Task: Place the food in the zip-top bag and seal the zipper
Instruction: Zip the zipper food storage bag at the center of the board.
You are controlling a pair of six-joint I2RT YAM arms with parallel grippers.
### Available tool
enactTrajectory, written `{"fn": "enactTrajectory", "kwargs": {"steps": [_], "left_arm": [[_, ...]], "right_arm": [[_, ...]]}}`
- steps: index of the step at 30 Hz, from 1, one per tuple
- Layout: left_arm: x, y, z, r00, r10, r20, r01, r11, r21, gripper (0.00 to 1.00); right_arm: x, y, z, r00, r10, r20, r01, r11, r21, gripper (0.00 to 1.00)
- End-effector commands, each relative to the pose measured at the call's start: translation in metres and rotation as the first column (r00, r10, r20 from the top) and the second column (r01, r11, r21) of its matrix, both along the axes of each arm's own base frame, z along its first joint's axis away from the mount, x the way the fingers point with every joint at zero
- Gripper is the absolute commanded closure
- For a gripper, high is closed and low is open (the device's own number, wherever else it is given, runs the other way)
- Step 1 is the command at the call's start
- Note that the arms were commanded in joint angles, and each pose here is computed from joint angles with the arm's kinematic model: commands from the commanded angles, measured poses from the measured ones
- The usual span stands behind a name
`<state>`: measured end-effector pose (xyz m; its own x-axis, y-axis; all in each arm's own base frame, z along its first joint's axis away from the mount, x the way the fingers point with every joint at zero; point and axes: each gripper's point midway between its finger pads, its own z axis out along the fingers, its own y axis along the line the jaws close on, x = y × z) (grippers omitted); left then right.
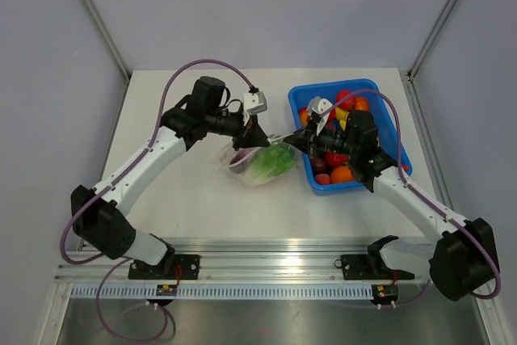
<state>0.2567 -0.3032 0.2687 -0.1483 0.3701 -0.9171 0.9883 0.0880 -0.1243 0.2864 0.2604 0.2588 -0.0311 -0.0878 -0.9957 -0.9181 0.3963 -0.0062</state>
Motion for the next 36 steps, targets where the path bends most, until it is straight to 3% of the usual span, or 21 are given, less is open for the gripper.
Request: {"fn": "enactTrajectory", "kwargs": {"steps": [1,7,17,36], "left_arm": [[0.003,0.032,-0.005,0.989,0.137,-0.059,-0.135,0.99,0.033,1.0],[0.018,0.066,-0.006,0.951,0.305,-0.055,-0.303,0.952,0.044,1.0],[0.023,0.111,-0.017,0.881,0.468,-0.069,-0.466,0.884,0.041,1.0],[0.056,0.194,-0.032,0.651,0.751,-0.11,-0.754,0.656,0.018,1.0]], "right_arm": [[0.02,-0.009,0.043,0.986,-0.103,0.132,0.092,0.992,0.088,1.0],[0.022,-0.011,0.037,0.986,-0.118,0.121,0.108,0.99,0.086,1.0],[0.033,-0.018,0.034,0.979,-0.182,0.097,0.173,0.981,0.093,1.0],[0.05,-0.025,0.026,0.962,-0.266,0.063,0.258,0.959,0.117,1.0]]}}
